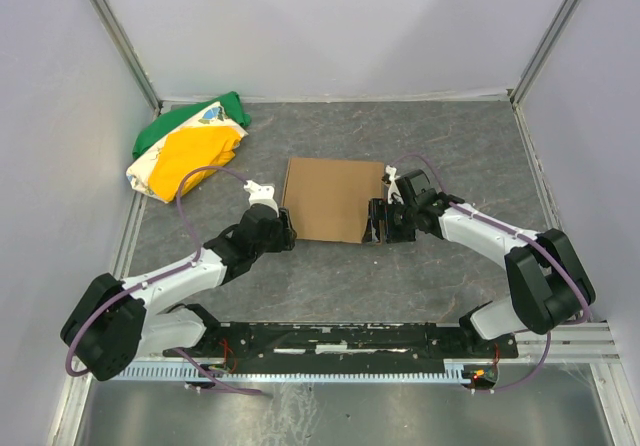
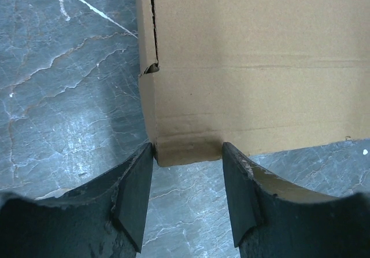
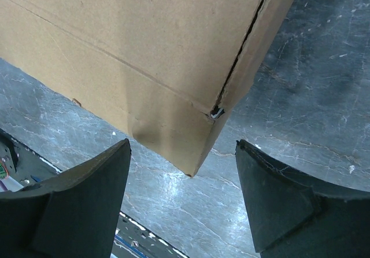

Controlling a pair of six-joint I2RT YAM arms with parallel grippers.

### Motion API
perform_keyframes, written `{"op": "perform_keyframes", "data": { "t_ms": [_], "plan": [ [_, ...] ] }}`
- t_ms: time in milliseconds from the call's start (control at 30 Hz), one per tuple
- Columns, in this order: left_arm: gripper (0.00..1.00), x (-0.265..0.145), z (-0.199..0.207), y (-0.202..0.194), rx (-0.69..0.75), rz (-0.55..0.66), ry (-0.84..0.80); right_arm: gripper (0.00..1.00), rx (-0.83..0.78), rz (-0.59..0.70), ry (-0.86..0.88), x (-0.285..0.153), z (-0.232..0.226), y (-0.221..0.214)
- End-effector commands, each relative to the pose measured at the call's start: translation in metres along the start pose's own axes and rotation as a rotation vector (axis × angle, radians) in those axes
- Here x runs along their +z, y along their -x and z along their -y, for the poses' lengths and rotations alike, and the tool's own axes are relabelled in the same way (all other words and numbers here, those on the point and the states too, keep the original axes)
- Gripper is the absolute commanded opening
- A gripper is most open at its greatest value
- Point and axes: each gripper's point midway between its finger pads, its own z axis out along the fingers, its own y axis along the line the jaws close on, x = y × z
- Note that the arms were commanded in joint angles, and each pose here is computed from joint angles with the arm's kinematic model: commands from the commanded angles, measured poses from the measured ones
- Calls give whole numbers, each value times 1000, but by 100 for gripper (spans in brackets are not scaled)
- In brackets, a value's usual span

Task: Fold the paper box

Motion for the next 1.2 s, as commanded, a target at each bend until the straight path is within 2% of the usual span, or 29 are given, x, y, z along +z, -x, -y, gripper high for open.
{"op": "perform_keyframes", "data": {
  "t_ms": [0,600,867,1167],
  "plan": [
    [58,-4,16,14,-54,35,-55,81,-37,58,26,-5,-13,21],
    [57,-19,24,28,-96,62,-89,81,-44,55,16,-6,-12,20],
    [57,-6,6,10,-53,32,-15,81,-46,55,13,-5,-11,19],
    [58,8,14,14,-66,77,-59,81,-48,55,17,-5,-12,20]
  ]
}}
